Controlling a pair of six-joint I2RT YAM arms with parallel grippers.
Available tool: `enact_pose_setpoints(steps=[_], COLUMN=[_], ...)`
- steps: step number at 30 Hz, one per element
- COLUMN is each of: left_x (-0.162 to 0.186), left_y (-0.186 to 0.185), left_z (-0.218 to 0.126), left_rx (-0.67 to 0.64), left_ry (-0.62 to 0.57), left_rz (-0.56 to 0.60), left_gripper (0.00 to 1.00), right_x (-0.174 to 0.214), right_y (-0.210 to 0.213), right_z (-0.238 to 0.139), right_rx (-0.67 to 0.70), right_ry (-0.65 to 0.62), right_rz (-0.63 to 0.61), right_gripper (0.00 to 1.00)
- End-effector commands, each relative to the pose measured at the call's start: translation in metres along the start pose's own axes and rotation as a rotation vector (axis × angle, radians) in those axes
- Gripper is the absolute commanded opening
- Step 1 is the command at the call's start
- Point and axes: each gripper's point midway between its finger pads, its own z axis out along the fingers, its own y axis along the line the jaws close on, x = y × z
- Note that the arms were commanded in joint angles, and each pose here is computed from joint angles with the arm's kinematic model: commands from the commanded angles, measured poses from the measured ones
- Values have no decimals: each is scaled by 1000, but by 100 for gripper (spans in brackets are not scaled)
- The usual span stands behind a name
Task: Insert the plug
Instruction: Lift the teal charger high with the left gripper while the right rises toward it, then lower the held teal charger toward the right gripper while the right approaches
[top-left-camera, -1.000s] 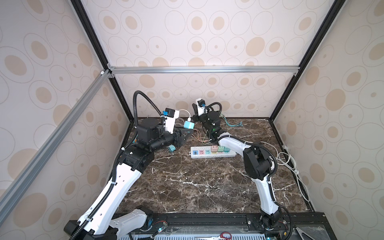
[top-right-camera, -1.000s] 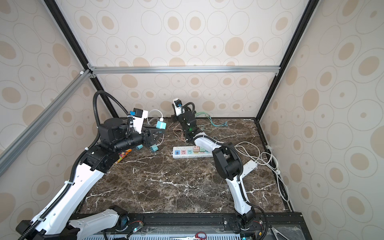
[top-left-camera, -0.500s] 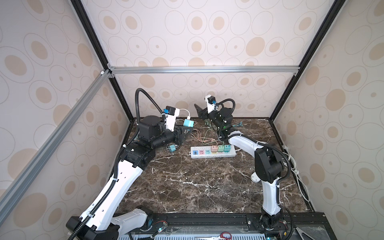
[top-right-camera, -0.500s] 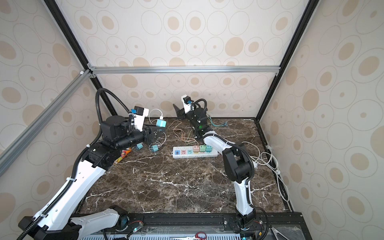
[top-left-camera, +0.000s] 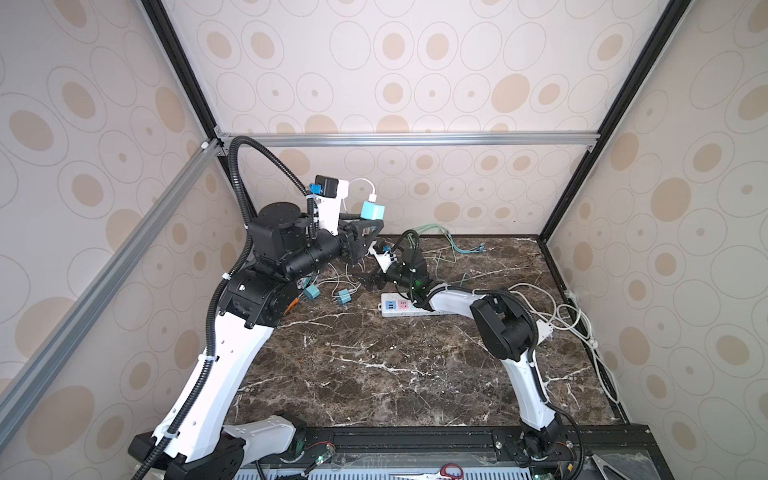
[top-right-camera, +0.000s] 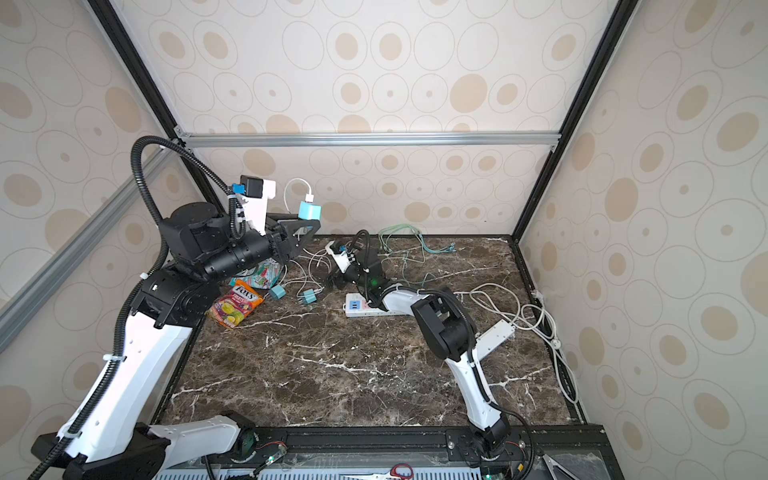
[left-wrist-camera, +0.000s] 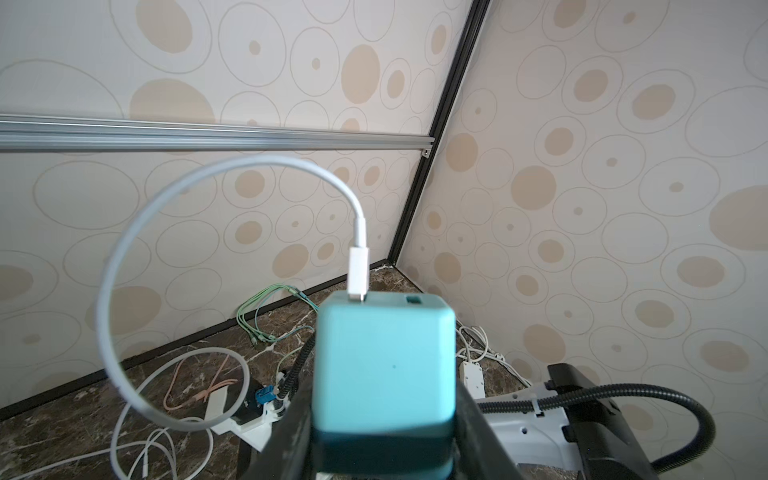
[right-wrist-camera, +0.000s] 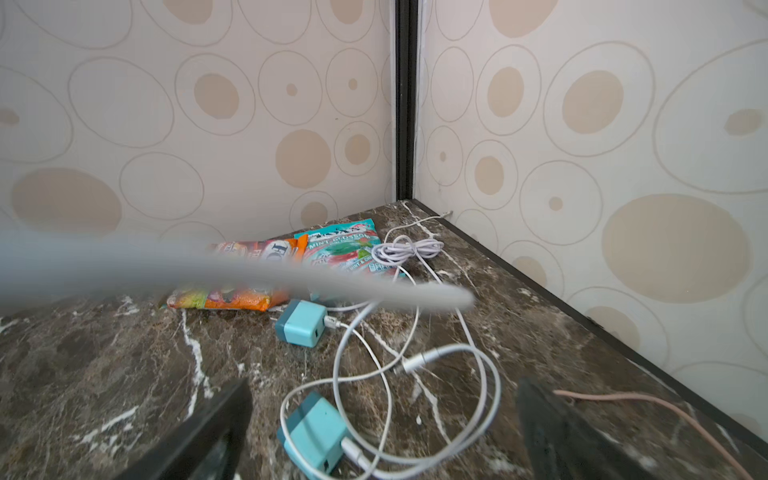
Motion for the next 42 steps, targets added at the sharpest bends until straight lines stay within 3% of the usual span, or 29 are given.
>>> enact_pose_setpoints(steps=[1, 6, 9, 10, 13, 17, 22, 28, 32, 35, 40, 42], left_x=[-26, -32, -35, -34, -31, -25, -26, -28, -23, -19, -17, -16], left_y=[-14, -16, -15, -13, 2, 44, 76, 71, 72, 73, 76, 78], left_z=[-14, -17, -20, -21, -26, -46, -70, -68, -66, -65, -66, -67], left_rx=[36, 36, 24, 14, -73, -339, -557, -525, -526, -527, -544, -552], left_ry=[-63, -71, -83, -86, -95, -107, -143, -139, -118, -106, -97, -97], left_rz=[58, 62, 61, 58, 51, 45, 54, 79, 83, 87, 99, 101], left_gripper=[0, 0, 0, 0, 0, 0, 0, 0, 0, 0, 0, 0], right_x=[-29, -28, -44, -52, -100, -194, -303, -357, -365, -357, -387, -339], right_y=[13, -5, -4, -3, -7, 5, 24, 26, 22, 10, 15, 9], right_z=[19, 49, 67, 72, 76, 43, -19, -59, -74, -65, -94, -70], right_rx=[-68, 19, -17, -23, 16, -20, -54, -47, -6, 63, 39, 64], right_ry=[-102, -146, -201, -220, -317, -462, -636, -739, -795, -736, -815, -675], right_rz=[52, 132, 186, 182, 184, 211, 245, 278, 251, 232, 179, 312], right_gripper=[99, 98, 85, 75, 29, 0, 0, 0, 0, 0, 0, 0])
